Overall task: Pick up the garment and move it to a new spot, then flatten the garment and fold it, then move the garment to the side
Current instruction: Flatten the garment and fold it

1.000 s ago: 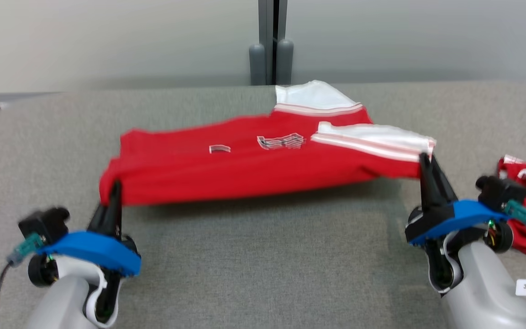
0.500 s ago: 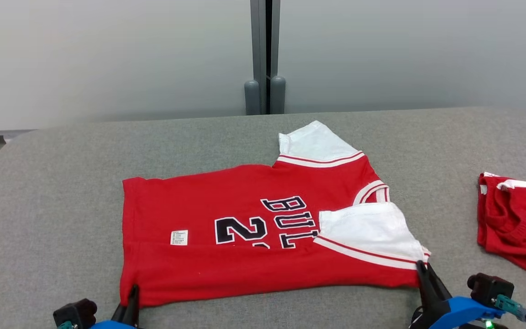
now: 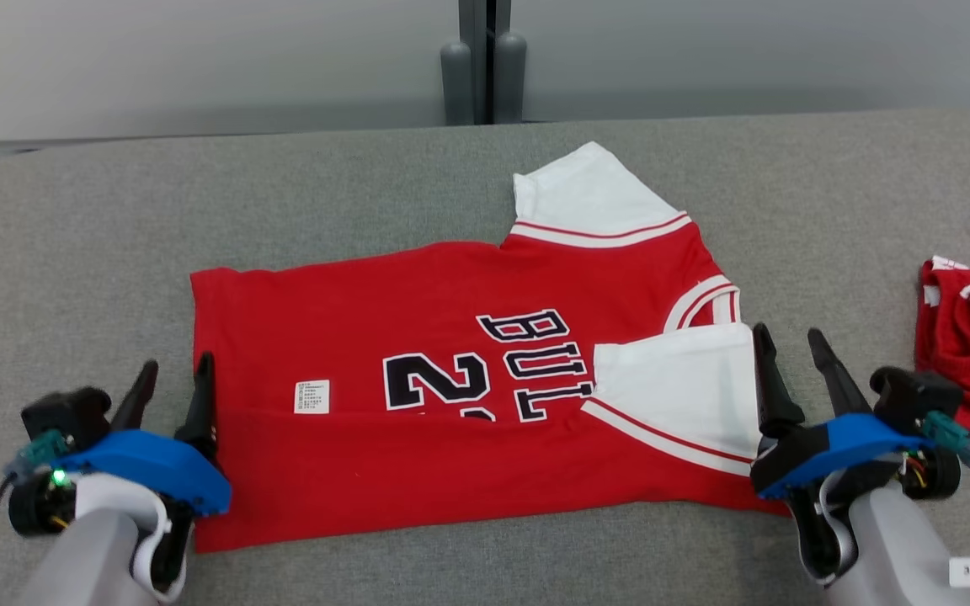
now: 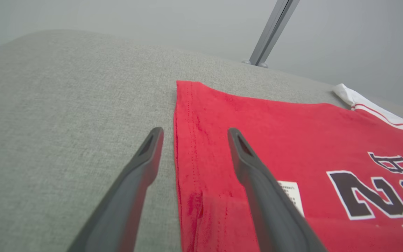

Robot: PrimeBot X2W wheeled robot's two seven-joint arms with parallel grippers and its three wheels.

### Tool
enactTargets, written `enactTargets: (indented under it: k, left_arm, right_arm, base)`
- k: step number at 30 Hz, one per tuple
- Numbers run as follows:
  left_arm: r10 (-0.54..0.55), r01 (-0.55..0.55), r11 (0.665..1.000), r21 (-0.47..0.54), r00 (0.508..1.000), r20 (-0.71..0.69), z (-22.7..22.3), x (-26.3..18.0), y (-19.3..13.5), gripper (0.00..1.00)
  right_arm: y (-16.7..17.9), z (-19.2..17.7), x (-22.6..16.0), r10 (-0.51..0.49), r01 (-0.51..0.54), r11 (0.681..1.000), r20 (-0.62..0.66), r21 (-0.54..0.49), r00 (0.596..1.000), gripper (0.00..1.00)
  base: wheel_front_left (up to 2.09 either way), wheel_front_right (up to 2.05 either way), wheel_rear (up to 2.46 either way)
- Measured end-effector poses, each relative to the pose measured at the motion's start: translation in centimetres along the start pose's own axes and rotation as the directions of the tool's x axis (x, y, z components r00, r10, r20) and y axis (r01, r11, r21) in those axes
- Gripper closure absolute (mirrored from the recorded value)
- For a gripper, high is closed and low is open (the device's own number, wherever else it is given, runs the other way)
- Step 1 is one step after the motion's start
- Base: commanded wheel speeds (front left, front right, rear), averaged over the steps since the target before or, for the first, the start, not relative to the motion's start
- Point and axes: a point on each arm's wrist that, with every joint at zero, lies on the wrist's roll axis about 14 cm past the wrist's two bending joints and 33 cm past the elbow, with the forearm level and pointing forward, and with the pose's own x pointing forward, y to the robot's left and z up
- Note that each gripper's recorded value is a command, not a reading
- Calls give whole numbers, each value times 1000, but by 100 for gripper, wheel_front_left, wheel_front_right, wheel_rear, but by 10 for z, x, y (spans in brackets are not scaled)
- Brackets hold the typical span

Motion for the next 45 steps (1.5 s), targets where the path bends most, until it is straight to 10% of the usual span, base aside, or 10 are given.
enactTargets:
  k: [28,30,31,33,45]
  left_arm:
    - [-49,51,999,13,991,-126,-9,110,16,0]
    - [-57,59,998,16,990,-133,-11,111,15,27]
    - [-59,62,998,19,989,-137,-12,111,16,65]
    - [-67,71,997,24,988,-142,-14,112,15,100]
    - [-89,89,996,-9,987,-132,-15,112,13,100]
  right_arm:
    - [33,9,115,131,-131,979,-11,-156,991,0]
    - [38,13,124,140,-142,973,-22,-184,990,0]
    - [40,14,129,145,-148,969,-31,-197,989,0]
    - [45,17,139,150,-157,961,-49,-227,987,0]
    - [72,16,204,117,-175,913,-176,-369,977,0]
  base:
    - [0,0,0]
    - [0,0,0]
    - [0,0,0]
    - [0,0,0]
    - [0,0,0]
